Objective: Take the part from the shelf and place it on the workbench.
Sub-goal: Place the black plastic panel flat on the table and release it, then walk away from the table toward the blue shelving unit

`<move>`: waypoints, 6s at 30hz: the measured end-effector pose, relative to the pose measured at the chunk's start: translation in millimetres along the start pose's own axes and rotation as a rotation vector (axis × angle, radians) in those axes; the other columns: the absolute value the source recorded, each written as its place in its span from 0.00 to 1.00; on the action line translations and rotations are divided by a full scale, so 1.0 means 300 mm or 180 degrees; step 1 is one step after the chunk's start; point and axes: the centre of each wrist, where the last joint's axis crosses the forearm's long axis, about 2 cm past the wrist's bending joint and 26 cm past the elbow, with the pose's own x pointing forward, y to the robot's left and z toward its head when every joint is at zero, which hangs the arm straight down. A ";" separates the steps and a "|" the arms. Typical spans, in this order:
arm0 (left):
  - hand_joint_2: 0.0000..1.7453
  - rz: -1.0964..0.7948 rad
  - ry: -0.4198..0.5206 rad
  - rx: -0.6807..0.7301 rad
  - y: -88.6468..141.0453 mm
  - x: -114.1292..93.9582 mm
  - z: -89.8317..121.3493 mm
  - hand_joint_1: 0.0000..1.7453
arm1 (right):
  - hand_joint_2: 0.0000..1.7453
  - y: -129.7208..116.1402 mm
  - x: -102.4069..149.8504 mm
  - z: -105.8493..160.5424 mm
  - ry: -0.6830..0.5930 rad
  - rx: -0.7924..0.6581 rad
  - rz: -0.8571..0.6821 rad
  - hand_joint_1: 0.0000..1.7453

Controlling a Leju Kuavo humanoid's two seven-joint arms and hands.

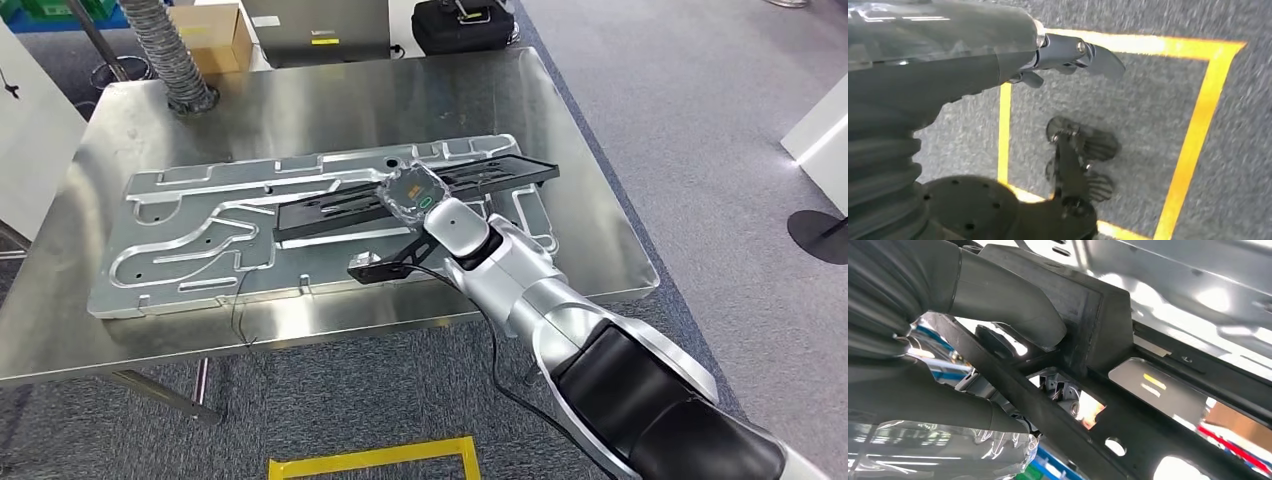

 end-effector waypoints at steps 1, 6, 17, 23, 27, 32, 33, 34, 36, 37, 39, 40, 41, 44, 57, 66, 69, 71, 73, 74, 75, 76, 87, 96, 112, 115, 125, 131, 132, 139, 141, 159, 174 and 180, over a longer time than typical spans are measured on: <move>1.00 0.0000 -0.0003 0.0006 0.002 0.000 0.000 0.00 | 1.00 0.005 -0.005 0.002 0.0017 0.0018 -0.0003 1.00; 1.00 0.0017 -0.0083 0.0015 0.006 -0.003 0.001 0.00 | 1.00 0.050 -0.016 0.020 0.0086 0.0160 -0.0050 1.00; 0.75 -0.0023 -0.0251 0.0094 0.003 0.011 -0.004 0.00 | 0.00 0.174 -0.083 0.089 0.0220 0.0245 -0.0437 0.00; 0.00 -0.0104 -0.0253 0.0003 -0.006 0.029 -0.010 0.00 | 0.00 0.241 -0.094 0.131 0.0252 0.0212 -0.0723 0.00; 0.00 -0.0179 -0.0238 -0.0102 -0.027 0.039 -0.013 0.00 | 0.00 0.237 -0.110 0.135 0.0198 -0.0180 -0.1169 0.00; 0.00 -0.0251 -0.0213 -0.0164 -0.039 0.050 -0.016 0.00 | 0.00 0.222 -0.142 0.145 -0.0068 -0.1252 -0.3043 0.00; 0.00 -0.0262 -0.0206 -0.0168 -0.041 0.051 -0.017 0.00 | 0.00 0.209 -0.152 0.146 -0.0090 -0.1520 -0.3467 0.00; 0.00 -0.0272 -0.0200 -0.0172 -0.043 0.050 -0.016 0.00 | 0.00 0.193 -0.162 0.149 -0.0116 -0.1806 -0.3883 0.00; 0.00 -0.0302 -0.0182 -0.0180 -0.044 0.048 -0.016 0.00 | 0.00 0.153 -0.182 0.167 -0.0217 -0.2423 -0.4596 0.00; 0.00 -0.0314 -0.0177 -0.0182 -0.044 0.047 -0.016 0.00 | 0.00 0.129 -0.196 0.183 -0.0272 -0.2743 -0.4834 0.00; 0.00 -0.0325 -0.0181 -0.0183 -0.044 0.047 -0.015 0.00 | 0.00 0.073 -0.243 0.227 -0.0369 -0.3375 -0.5070 0.00; 0.00 -0.0318 -0.0189 -0.0181 -0.043 0.047 -0.015 0.00 | 0.00 0.038 -0.274 0.256 -0.0419 -0.3686 -0.5092 0.00; 0.00 -0.0307 -0.0198 -0.0181 -0.043 0.046 -0.015 0.00 | 0.00 0.002 -0.309 0.290 -0.0473 -0.3971 -0.5049 0.00; 0.00 -0.0246 -0.0242 -0.0195 -0.038 0.032 -0.011 0.00 | 0.00 -0.081 -0.388 0.415 -0.0537 -0.4703 -0.4628 0.00; 0.00 -0.0058 -0.0355 -0.0199 -0.026 -0.003 0.001 0.00 | 0.00 -0.149 -0.424 0.784 0.0580 -0.5601 -0.2310 0.00; 0.00 0.0058 -0.0277 -0.0123 -0.011 -0.034 0.012 0.00 | 0.00 0.186 -0.187 1.062 0.2005 -0.4667 -0.1587 0.00; 0.00 0.0081 -0.0264 -0.0111 -0.008 -0.038 0.013 0.00 | 0.00 0.283 -0.118 1.138 0.2261 -0.4251 -0.1686 0.00; 0.00 0.0098 -0.0269 -0.0110 -0.006 -0.036 0.013 0.00 | 0.00 0.334 -0.082 1.184 0.2410 -0.4023 -0.1742 0.00; 0.00 0.0106 -0.0276 -0.0110 -0.005 -0.036 0.012 0.00 | 0.00 0.376 -0.052 1.222 0.2552 -0.3855 -0.1821 0.00; 0.00 0.0103 -0.0278 -0.0110 -0.004 -0.036 0.013 0.00 | 0.00 0.395 -0.038 1.237 0.2621 -0.3789 -0.1870 0.00; 0.00 0.0099 -0.0280 -0.0109 -0.003 -0.038 0.013 0.00 | 0.00 0.412 -0.025 1.250 0.2687 -0.3727 -0.1918 0.00; 0.00 0.0095 -0.0284 -0.0109 -0.003 -0.038 0.013 0.00 | 0.00 0.429 -0.011 1.263 0.2748 -0.3661 -0.1958 0.00; 0.00 0.0063 -0.0284 -0.0096 0.004 -0.042 0.015 0.00 | 0.00 0.723 0.144 1.432 0.3513 -0.2066 -0.1912 0.00; 0.00 0.0061 -0.0223 -0.0089 0.010 -0.058 0.021 0.00 | 0.00 1.002 0.509 1.592 0.4327 0.0798 -0.2988 0.00; 0.00 -0.0472 0.0160 -0.0519 -0.069 -0.060 0.022 0.00 | 0.00 0.872 1.033 1.405 0.2578 0.6110 -0.3682 0.00; 0.00 -0.0430 0.0163 -0.0512 -0.077 -0.065 0.024 0.00 | 0.00 0.871 1.033 1.400 0.2628 0.6004 -0.3716 0.00; 0.00 -0.0444 0.0117 -0.0432 -0.064 -0.077 0.028 0.00 | 0.00 0.876 1.022 1.386 0.3235 0.5401 -0.4275 0.00; 0.00 -0.0467 0.0047 -0.0390 -0.024 -0.068 0.024 0.00 | 0.00 0.880 1.016 1.398 0.3840 0.5436 -0.4243 0.00; 0.00 -0.0471 0.0036 -0.0379 -0.018 -0.064 0.023 0.00 | 0.00 0.881 1.015 1.400 0.3913 0.5440 -0.4257 0.00; 0.00 -0.0506 -0.0036 -0.0319 0.015 -0.045 0.016 0.00 | 0.00 0.905 0.986 1.460 0.4626 0.5478 -0.4438 0.00; 0.00 -0.0520 -0.0044 -0.0297 0.024 -0.041 0.015 0.00 | 0.00 0.908 0.984 1.478 0.4758 0.5501 -0.4495 0.00; 0.00 -0.0572 -0.0142 -0.0284 0.058 -0.019 0.009 0.00 | 1.00 0.902 0.996 1.478 0.4871 0.4927 -0.5304 0.00; 0.00 -0.0507 -0.0149 -0.0198 0.054 -0.018 0.008 0.00 | 1.00 0.888 1.012 1.444 0.5198 0.4551 -0.5595 0.00; 0.00 -0.0459 -0.0146 -0.0202 0.043 -0.022 0.009 0.00 | 1.00 0.896 0.999 1.449 0.5314 0.4561 -0.5491 0.00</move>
